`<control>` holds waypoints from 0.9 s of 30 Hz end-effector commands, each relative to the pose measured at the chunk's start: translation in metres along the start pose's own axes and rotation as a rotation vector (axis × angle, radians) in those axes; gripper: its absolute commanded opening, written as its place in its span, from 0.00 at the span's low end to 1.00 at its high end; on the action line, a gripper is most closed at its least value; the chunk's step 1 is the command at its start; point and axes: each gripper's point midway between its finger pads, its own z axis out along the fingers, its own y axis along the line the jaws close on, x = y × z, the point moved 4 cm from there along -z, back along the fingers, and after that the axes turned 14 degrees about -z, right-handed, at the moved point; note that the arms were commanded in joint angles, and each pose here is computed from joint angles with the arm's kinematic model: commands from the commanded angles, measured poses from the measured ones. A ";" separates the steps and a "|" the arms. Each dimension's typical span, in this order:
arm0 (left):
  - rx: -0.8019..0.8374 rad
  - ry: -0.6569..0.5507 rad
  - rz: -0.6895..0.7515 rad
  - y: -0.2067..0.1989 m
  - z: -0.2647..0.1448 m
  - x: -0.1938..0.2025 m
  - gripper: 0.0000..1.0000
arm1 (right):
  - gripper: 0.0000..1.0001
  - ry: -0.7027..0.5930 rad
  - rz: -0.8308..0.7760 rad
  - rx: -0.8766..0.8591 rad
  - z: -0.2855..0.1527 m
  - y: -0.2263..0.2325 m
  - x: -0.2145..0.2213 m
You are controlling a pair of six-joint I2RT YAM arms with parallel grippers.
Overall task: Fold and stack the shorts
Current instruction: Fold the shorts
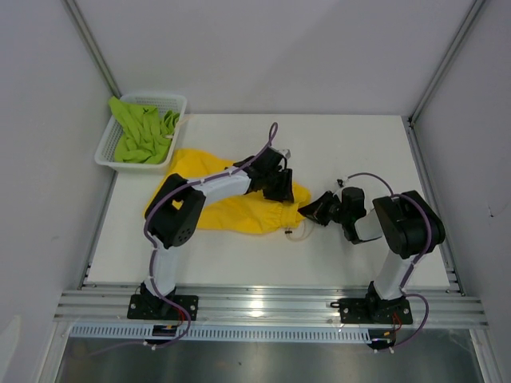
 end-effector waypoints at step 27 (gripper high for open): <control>0.027 -0.027 -0.056 0.024 0.023 0.026 0.50 | 0.17 0.106 -0.651 -0.032 -0.010 0.054 0.089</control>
